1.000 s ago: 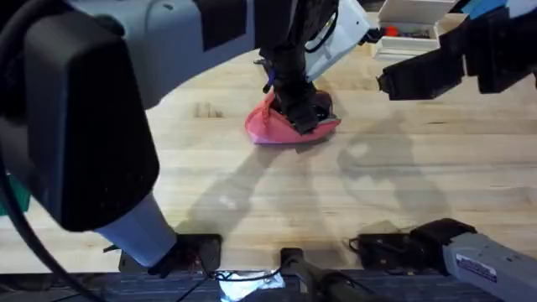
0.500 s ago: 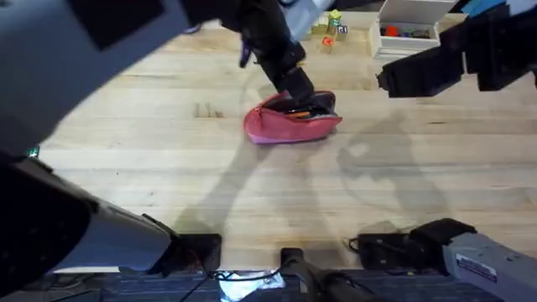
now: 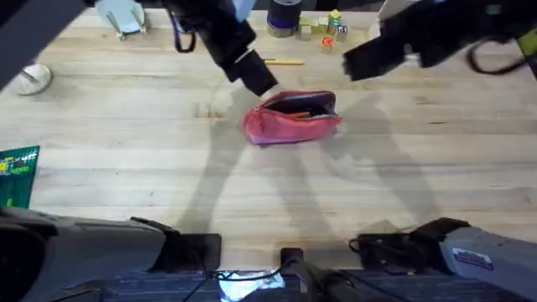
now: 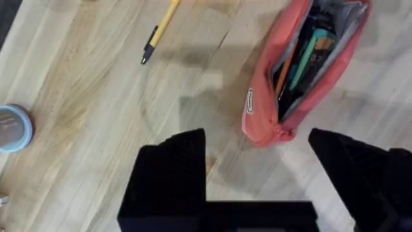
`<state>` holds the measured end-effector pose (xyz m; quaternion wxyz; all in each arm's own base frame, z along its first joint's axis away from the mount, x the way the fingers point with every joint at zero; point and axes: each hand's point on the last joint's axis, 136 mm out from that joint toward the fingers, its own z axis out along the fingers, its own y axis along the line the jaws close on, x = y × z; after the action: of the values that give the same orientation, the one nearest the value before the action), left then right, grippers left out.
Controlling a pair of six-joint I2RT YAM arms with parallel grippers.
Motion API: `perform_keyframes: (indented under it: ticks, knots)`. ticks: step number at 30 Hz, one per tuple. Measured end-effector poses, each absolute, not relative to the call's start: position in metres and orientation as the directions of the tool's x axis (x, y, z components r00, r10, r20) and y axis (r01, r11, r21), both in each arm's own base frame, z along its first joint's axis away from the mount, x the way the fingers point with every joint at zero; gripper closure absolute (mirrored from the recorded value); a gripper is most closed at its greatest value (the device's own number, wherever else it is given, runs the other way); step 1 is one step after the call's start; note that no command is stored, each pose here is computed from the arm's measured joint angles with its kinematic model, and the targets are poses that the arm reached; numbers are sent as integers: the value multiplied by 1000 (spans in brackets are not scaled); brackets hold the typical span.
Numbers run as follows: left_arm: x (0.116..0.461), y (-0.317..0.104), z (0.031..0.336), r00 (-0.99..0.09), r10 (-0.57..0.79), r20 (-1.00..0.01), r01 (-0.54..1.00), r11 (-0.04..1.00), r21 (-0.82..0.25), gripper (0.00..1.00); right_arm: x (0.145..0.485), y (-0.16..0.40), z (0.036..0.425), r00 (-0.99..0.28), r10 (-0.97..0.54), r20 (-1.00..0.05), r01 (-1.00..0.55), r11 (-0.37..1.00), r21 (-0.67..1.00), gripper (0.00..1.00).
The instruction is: Unzip the bag, pick up the pens from the table one at a time and place them inside, then zip the bag closed.
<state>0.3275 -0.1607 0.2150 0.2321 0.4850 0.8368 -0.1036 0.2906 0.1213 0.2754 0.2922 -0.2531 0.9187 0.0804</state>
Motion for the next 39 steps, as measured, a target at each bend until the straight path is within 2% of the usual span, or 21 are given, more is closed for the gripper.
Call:
perform_keyframes:
  ticks: [7,15,21,28,39]
  knots:
    - [323,-134,215,-428,745,-512,872,488,-19,6,325,148,253,-713,-482,-509,-548,836,-24,6]
    - [330,-102,222,-447,683,-577,857,512,-57,6,374,167,259,-691,-495,-526,-555,830,-52,6]
    - [332,-83,227,-466,636,-615,841,535,-84,6,416,184,246,-665,-496,-558,-558,827,-69,5]
    - [333,-73,229,-463,618,-635,837,541,-84,6,451,198,230,-619,-501,-605,-568,817,-95,6]
    - [334,-72,230,-454,620,-640,841,536,-76,6,486,211,179,-607,-535,-587,-592,798,-115,6]
